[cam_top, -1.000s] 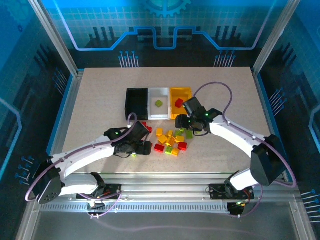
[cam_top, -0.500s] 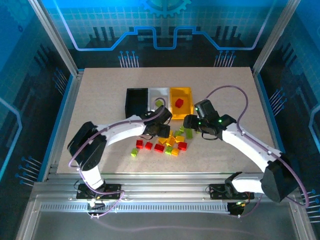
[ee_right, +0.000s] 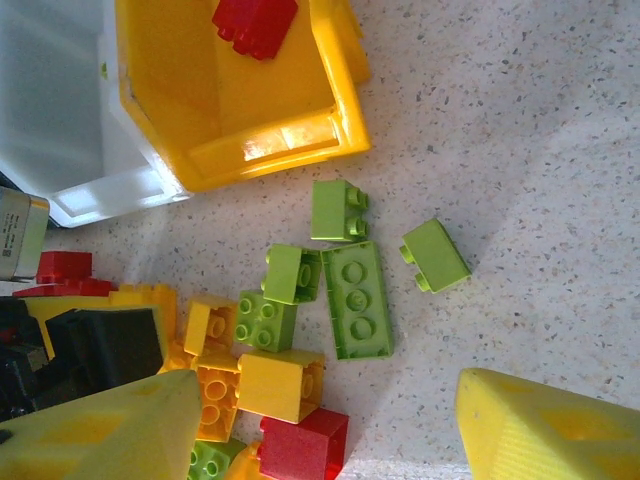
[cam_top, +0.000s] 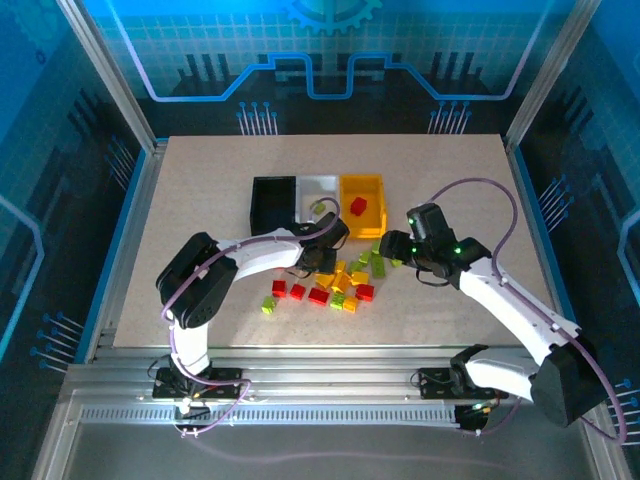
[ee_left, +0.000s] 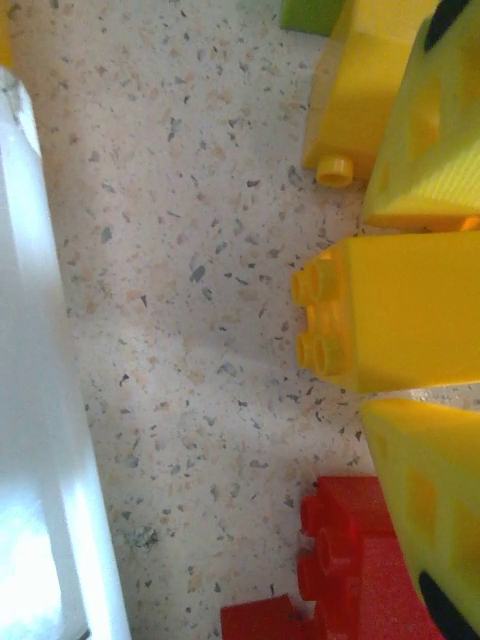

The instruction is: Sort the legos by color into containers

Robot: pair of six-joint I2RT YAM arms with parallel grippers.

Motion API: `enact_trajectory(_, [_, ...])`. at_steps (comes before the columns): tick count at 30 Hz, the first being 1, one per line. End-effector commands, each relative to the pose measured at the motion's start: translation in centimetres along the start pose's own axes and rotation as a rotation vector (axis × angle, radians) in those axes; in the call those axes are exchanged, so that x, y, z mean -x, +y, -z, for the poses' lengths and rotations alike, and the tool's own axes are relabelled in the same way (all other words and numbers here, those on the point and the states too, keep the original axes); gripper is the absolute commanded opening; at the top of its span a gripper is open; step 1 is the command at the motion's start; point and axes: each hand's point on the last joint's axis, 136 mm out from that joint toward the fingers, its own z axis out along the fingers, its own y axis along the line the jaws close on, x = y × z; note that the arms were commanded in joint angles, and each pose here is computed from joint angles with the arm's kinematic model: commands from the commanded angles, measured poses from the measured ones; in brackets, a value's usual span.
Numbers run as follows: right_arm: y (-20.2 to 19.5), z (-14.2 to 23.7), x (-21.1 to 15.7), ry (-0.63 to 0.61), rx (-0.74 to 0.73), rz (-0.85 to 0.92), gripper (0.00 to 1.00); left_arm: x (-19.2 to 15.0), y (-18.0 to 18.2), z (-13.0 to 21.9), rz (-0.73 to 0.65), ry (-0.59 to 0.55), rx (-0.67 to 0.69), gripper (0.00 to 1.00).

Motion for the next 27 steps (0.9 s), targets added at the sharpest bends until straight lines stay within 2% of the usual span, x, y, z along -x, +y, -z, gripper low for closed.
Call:
enact_trajectory(1, [-0.5,0.5,0.2,-0.006,-0.002,-0.021,0.69,0.1,0.4,0.3,-0.007,-0.008,0.006,0.42])
enact_trajectory(3, [-0.4,0.7,0.5,-0.011,0.001,-0.023,0.69,0.5,0.6,1.6,-0.002,-0.031,0.000,0.36])
enact_trajectory(7, [-0.6,0.8,0.7,-0.014,-0.004,-0.029,0.69,2.6,1.2,6.1,0.041,-0.129,-0.046,0.32])
enact_trajectory(10, [-0.6,0.8,0.7,-0.013,-0.004,-0.033,0.69,5.6,3.8,10.2,0.120,-0.234,-0.048,0.32])
enact_trajectory(13, [-0.7,0.6,0.6,-0.008,-0.010,-0.038,0.69,8.7,7.6,12.0,0.221,-0.302,-0.016,0.34])
enact_trajectory(18, [-1.0,0.2,0.4,0.007,-0.025,-0.056,0.69,12.1,12.0,9.2,0.338,-0.301,0.077,0.33])
enact_trajectory(23, [-1.1,0.2,0.0,0.027,-0.030,-0.052,0.69,14.5,14.7,6.2,0.417,-0.281,0.136,0.32])
enact_trajectory(27, [-1.0,0.2,-0.4,0.049,-0.017,-0.056,0.70,15.2,15.8,3.8,0.445,-0.235,0.172,0.38])
